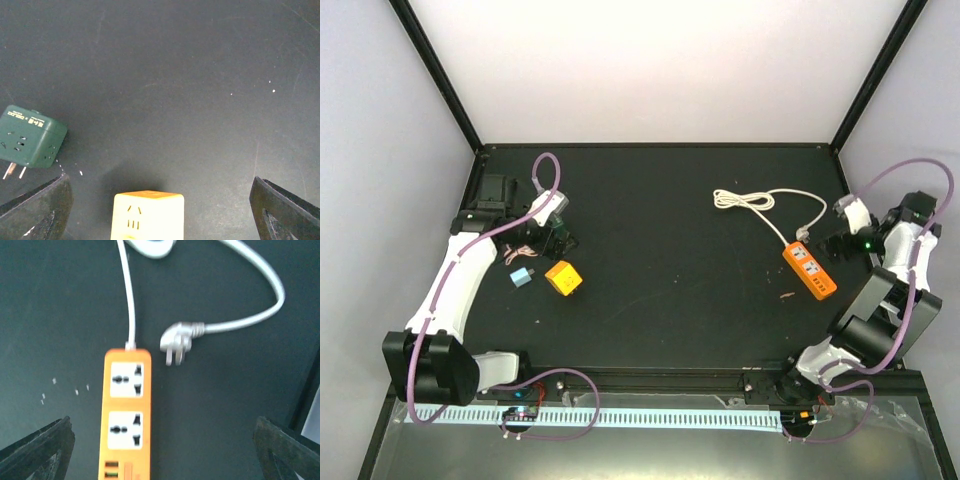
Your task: Pull the plug off the socket
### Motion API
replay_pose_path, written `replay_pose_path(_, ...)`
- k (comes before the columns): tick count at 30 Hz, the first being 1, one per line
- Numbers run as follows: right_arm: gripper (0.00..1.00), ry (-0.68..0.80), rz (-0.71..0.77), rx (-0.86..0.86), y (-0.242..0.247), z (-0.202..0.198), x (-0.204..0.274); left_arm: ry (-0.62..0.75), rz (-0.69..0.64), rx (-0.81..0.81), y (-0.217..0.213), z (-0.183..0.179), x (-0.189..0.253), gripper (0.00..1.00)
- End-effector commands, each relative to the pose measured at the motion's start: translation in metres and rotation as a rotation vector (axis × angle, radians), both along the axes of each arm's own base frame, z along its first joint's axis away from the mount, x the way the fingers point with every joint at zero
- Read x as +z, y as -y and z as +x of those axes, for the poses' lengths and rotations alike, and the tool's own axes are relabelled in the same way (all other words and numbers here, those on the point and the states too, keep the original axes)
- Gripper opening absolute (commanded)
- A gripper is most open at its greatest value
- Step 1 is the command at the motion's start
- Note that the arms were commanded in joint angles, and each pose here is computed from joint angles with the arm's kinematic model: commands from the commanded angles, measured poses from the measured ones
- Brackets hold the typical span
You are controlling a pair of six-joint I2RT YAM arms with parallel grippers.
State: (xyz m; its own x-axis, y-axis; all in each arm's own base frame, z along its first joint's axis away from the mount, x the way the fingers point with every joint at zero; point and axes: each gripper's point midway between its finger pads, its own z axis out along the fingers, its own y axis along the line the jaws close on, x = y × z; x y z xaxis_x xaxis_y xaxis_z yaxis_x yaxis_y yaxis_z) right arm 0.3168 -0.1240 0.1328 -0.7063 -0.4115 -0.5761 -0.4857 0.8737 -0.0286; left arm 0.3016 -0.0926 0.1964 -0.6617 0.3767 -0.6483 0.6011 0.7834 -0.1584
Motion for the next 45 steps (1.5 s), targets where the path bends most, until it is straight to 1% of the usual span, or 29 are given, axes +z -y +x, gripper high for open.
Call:
replay_pose_path(1, 1.0, 0.055, 0.146, -0.02, -0.029, 0.022, 0.041, 0.062, -0.034, -0.006, 0.003, 0.007, 0.029, 0.99)
replay_pose_path(8, 1.0, 0.195, 0.211, 0.047, -0.093, 0.045, 0.106, 0.112, 0.016, 0.103, -0.014, 0.018, 0.049, 0.99)
replay_pose_path(10, 1.0, 0.222, 0.232, 0.094, -0.121, 0.045, 0.121, 0.097, 0.011, 0.069, -0.01, 0.012, 0.047, 0.99)
replay_pose_path(12, 1.0, 0.239, 0.255, 0.123, -0.142, 0.043, 0.128, 0.044, -0.008, -0.024, 0.0, -0.005, 0.037, 0.99)
replay_pose_path(13, 1.0, 0.241, 0.27, 0.137, -0.152, 0.041, 0.129, 0.021, -0.015, -0.057, 0.006, -0.012, 0.029, 0.99)
replay_pose_path(14, 1.0, 0.238, 0.287, 0.147, -0.161, 0.039, 0.128, -0.002, 0.013, -0.073, 0.007, -0.017, 0.017, 0.99)
replay_pose_path(17, 1.0, 0.207, 0.333, 0.186, -0.187, 0.031, 0.116, -0.015, 0.133, -0.097, 0.006, -0.029, -0.017, 0.99)
replay_pose_path(20, 1.0, 0.155, 0.384, 0.204, -0.208, 0.022, 0.101, 0.011, 0.183, -0.071, -0.003, -0.026, -0.03, 0.99)
replay_pose_path(23, 1.0, 0.134, 0.429, 0.221, -0.224, 0.011, 0.093, -0.023, 0.22, -0.084, -0.006, -0.024, -0.046, 0.99)
replay_pose_path(26, 1.0, 0.138, 0.444, 0.233, -0.234, 0.003, 0.088, -0.078, 0.274, -0.07, -0.014, -0.021, -0.063, 0.98)
replay_pose_path(29, 1.0, 0.14, 0.465, 0.233, -0.238, -0.002, 0.085, -0.098, 0.291, -0.075, -0.016, -0.019, -0.074, 0.91)
replay_pose_path(32, 1.0, 0.126, 0.481, 0.222, -0.239, -0.003, 0.081, -0.13, 0.322, -0.074, -0.02, -0.017, -0.085, 0.88)
replay_pose_path(38, 1.0, 0.127, 0.502, 0.207, -0.239, -0.001, 0.079, -0.143, 0.4, -0.054, -0.035, -0.014, -0.096, 0.9)
replay_pose_path(42, 1.0, 0.125, 0.514, 0.197, -0.24, 0.002, 0.081, -0.153, 0.468, -0.01, -0.05, -0.007, -0.104, 0.89)
replay_pose_path(45, 1.0, 0.126, 0.531, 0.195, -0.241, 0.001, 0.084, -0.137, 0.471, 0.013, -0.053, -0.002, -0.102, 0.89)
